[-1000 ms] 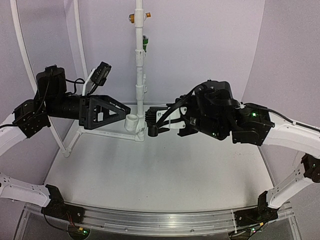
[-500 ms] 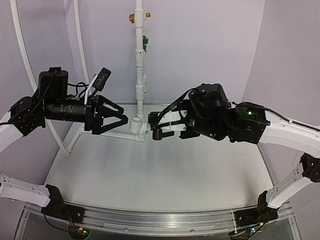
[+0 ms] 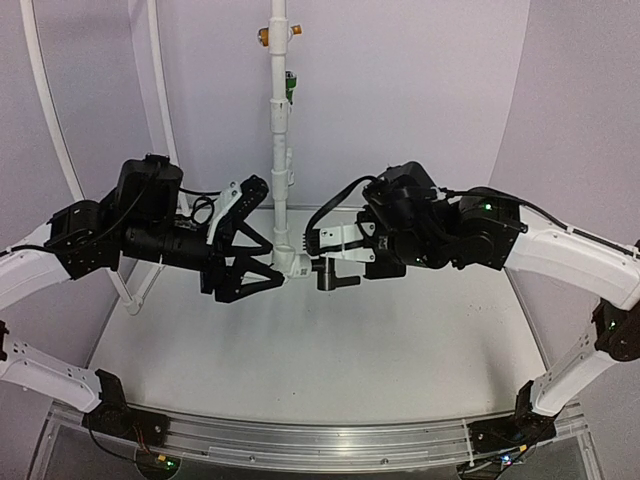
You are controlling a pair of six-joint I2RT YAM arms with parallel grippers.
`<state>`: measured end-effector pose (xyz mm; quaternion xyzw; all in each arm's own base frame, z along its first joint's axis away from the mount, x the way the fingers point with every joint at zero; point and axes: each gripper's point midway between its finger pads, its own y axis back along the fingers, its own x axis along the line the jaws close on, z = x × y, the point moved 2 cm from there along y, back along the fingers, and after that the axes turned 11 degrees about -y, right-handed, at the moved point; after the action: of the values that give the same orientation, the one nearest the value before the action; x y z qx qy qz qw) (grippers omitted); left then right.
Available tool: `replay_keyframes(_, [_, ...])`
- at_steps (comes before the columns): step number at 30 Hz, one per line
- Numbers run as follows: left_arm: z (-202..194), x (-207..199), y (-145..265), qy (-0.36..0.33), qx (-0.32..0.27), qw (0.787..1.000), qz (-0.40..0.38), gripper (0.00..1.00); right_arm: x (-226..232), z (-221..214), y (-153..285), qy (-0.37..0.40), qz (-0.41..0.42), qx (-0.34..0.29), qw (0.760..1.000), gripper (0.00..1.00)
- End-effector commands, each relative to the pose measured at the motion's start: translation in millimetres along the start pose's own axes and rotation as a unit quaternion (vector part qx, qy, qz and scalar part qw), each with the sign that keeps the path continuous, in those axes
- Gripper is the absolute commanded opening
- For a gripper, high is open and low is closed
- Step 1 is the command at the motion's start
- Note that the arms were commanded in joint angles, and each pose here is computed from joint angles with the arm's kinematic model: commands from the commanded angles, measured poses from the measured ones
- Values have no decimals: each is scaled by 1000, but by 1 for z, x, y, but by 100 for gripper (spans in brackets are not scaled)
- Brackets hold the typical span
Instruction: Install the water faucets
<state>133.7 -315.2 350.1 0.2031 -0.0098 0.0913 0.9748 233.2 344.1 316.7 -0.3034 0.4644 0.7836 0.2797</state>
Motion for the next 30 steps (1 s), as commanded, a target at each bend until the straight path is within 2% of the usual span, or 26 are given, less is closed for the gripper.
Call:
replay_keyframes(1, [5, 14, -9, -27, -1, 999, 38, 74, -31, 35, 26, -66, -25, -81, 994, 0])
replay_keyframes(11, [2, 25, -6, -30, -5, 996, 79, 68, -30, 35, 35, -66, -11, -96, 993, 0])
replay_keyframes(15, [0, 23, -8, -28, -4, 997, 75, 62, -33, 41, 41, -70, -1, -109, 992, 0])
replay_keyframes(25, [-8, 23, -4, -46, 3, 996, 79, 39, -30, 50, 65, -74, 47, -155, 984, 0])
replay_keyframes(30, [-11, 25, -1, -66, 2, 993, 93, 35, -24, 53, 79, -73, 83, -178, 978, 0])
